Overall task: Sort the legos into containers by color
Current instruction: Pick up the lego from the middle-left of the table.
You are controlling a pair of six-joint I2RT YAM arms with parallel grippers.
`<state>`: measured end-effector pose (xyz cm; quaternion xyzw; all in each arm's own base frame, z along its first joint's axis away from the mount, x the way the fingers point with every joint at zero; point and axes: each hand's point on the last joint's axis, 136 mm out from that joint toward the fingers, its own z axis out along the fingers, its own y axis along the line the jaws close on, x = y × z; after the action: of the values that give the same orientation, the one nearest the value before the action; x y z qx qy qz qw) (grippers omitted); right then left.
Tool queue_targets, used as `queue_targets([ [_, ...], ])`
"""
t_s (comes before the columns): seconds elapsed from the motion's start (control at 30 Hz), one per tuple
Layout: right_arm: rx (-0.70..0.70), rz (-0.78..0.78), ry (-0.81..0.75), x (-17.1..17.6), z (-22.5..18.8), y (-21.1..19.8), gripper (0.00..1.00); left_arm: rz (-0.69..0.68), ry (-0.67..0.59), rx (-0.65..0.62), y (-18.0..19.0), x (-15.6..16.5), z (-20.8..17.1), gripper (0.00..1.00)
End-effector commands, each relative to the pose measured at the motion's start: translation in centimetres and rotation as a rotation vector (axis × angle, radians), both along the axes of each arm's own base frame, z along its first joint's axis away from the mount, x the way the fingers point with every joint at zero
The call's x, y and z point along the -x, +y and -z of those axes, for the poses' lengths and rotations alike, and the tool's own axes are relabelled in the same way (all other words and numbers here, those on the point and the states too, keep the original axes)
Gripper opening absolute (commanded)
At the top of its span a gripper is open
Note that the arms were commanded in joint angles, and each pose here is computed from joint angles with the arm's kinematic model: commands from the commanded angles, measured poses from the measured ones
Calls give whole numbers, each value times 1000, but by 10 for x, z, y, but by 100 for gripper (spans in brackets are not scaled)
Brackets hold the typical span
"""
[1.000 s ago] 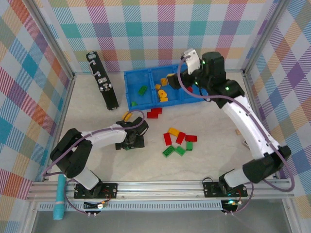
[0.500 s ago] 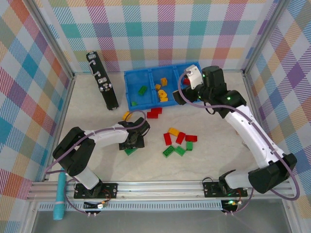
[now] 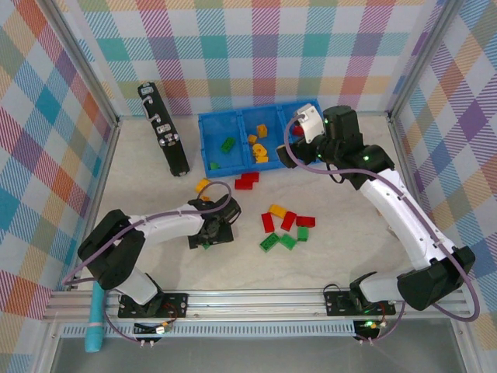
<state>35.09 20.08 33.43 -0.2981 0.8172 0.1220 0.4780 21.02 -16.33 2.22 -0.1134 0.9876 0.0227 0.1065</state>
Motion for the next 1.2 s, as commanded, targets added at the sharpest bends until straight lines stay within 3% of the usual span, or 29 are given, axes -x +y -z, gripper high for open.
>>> queue_targets([
  [0.0,14,6,-15,-1,2,-4,99,-37,29,30,-2,9,7,85],
  [0.4,34,28,-17,-5,7,-8,99,-30,26,33,-11,1,17,70],
  [0.6,40,28,-5,-7,13,-7,99,-23,-15,8,-8,-7,5,64],
  [0.87,49,43,4,-9,21,-9,99,33,-153,-12,-16,-44,-63,62],
  [1.17,-41,0,68,29,17,-14,99,61,-418,64,-19,-143,-166,62],
])
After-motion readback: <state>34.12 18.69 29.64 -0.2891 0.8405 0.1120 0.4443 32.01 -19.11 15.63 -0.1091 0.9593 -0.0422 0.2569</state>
